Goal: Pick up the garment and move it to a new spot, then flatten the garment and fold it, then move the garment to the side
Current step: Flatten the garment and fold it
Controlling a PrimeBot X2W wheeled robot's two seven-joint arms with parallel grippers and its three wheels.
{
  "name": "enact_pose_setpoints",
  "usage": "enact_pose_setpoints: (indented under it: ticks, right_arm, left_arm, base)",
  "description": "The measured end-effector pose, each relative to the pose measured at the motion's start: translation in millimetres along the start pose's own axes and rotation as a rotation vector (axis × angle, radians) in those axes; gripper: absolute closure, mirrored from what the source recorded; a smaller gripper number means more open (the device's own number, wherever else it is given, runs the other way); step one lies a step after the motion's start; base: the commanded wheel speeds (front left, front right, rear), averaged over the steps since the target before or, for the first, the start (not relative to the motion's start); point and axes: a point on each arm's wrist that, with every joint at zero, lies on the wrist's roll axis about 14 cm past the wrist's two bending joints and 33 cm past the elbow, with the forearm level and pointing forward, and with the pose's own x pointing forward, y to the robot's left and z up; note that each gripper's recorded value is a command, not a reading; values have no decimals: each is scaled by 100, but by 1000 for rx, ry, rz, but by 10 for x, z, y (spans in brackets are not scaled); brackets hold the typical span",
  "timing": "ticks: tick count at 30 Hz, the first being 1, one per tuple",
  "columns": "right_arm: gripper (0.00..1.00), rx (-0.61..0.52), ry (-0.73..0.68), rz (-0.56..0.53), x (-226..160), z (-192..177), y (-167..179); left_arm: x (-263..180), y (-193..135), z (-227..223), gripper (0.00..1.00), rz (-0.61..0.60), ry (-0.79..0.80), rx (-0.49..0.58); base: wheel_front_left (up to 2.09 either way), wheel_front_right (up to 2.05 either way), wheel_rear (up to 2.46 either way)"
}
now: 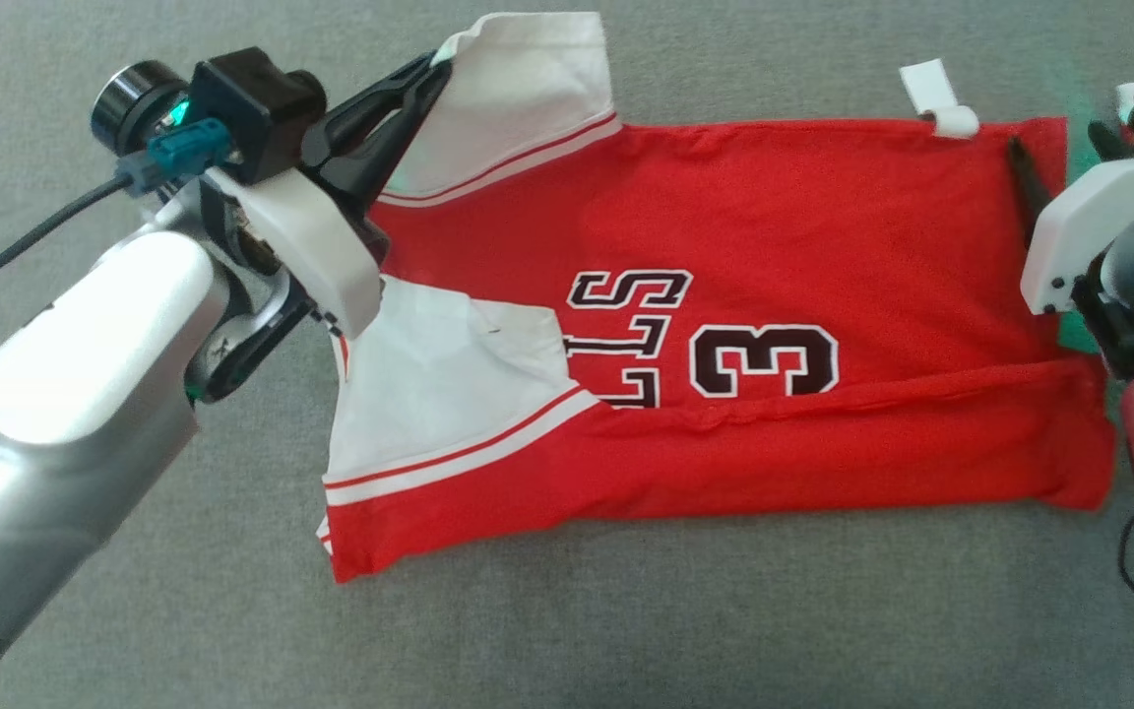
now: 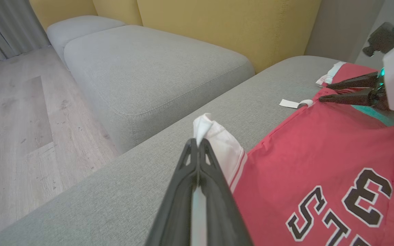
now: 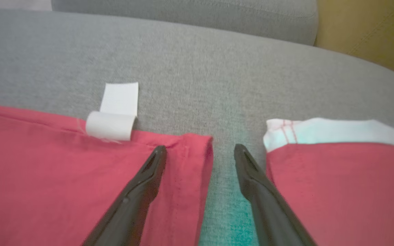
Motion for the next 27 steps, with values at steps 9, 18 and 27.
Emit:
enact_pose_setpoints:
  ticks: [9, 18, 27]
  right_arm:
    - [0, -52, 80, -11, 190, -85, -64]
    - [100, -62, 70, 32, 243, -43, 74]
    - [100, 84, -154, 52, 65, 528, 30]
  left_arm:
    - [-23, -85, 25, 100, -22, -8, 23]
    - [-23, -8, -29, 100, 9, 17, 57]
    - [-55, 268, 168, 100, 103, -44, 28]
  base:
    - [0, 0, 0]
    - [0, 0, 0]
    - [0, 0, 0]
